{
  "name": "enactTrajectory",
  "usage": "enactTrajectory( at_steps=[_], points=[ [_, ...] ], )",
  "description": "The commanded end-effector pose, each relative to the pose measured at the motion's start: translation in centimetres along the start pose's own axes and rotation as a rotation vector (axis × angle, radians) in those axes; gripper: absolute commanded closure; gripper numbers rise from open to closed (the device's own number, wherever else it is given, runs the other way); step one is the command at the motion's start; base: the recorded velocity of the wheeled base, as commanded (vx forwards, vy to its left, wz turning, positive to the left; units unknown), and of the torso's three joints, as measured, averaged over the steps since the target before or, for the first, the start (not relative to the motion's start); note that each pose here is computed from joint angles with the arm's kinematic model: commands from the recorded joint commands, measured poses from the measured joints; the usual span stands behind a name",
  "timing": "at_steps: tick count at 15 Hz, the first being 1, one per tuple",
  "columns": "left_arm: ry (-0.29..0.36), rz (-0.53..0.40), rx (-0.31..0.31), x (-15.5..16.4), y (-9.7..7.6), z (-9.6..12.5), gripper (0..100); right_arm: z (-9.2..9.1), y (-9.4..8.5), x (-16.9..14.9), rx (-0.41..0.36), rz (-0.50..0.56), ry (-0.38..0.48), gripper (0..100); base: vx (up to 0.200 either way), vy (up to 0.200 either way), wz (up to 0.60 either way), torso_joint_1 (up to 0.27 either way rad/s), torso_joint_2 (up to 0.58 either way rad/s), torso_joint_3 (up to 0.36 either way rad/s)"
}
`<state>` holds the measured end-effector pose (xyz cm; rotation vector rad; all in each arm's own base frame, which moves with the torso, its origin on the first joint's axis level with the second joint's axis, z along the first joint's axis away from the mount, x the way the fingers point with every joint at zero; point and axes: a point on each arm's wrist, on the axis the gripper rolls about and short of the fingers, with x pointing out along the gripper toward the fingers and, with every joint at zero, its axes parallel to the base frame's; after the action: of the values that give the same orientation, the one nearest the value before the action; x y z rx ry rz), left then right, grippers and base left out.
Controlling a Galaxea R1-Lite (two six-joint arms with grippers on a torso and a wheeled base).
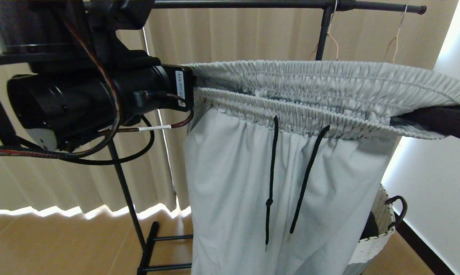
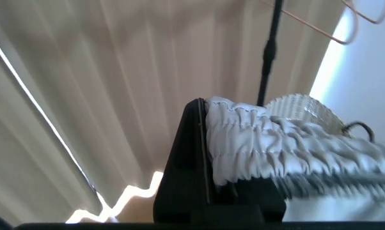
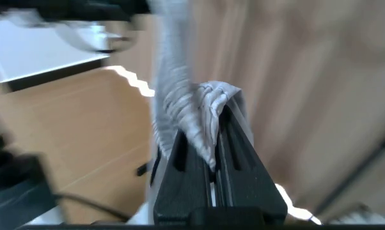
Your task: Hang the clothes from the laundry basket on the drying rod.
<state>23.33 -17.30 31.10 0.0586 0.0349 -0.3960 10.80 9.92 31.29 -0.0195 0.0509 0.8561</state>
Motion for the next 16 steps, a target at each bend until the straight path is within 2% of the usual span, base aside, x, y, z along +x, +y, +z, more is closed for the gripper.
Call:
enactTrajectory(
  at_steps=[1, 7, 8, 10, 11, 13, 16],
  points=[
    [0.036, 0.007, 0.01, 1.4, -0.3, -1.1, 100, 0.1, 0.3, -1.2, -0.005, 0.032, -0.028, 100, 0.0, 0.0, 0.0, 0.0, 0.0, 0.0],
    [0.041, 0.004, 0.012, 0.3, 0.0, -0.9, 100, -0.2, -0.1, -0.3, -0.02, 0.0, 0.002, 100, 0.0, 0.0, 0.0, 0.0, 0.0, 0.0],
    [0.037, -0.02, 0.013, -1.6, 0.5, -0.1, 100, -0.6, -1.4, 0.4, -0.044, -0.088, 0.025, 100, 0.0, 0.0, 0.0, 0.0, 0.0, 0.0],
    [0.054, -0.09, 0.015, -4.4, 1.2, 1.0, 100, -0.8, -2.4, 1.3, -0.037, -0.141, 0.047, 100, 0.0, 0.0, 0.0, 0.0, 0.0, 0.0],
    [0.083, -0.147, 0.019, -6.2, 1.8, 1.3, 100, -0.8, -3.0, 2.1, -0.033, -0.161, 0.049, 100, 0.0, 0.0, 0.0, 0.0, 0.0, 0.0],
    [0.111, -0.252, 0.016, -9.1, 2.7, 1.7, 100, -0.9, -4.2, 4.2, -0.035, -0.19, 0.019, 100, 0.0, 0.0, 0.0, 0.0, 0.0, 0.0],
    [0.092, -0.428, 0.013, -12.4, 3.2, 1.4, 100, -1.1, -5.3, 6.9, -0.038, -0.196, -0.038, 100, 0.0, 0.0, 0.0, 0.0, 0.0, 0.0]
  ],
)
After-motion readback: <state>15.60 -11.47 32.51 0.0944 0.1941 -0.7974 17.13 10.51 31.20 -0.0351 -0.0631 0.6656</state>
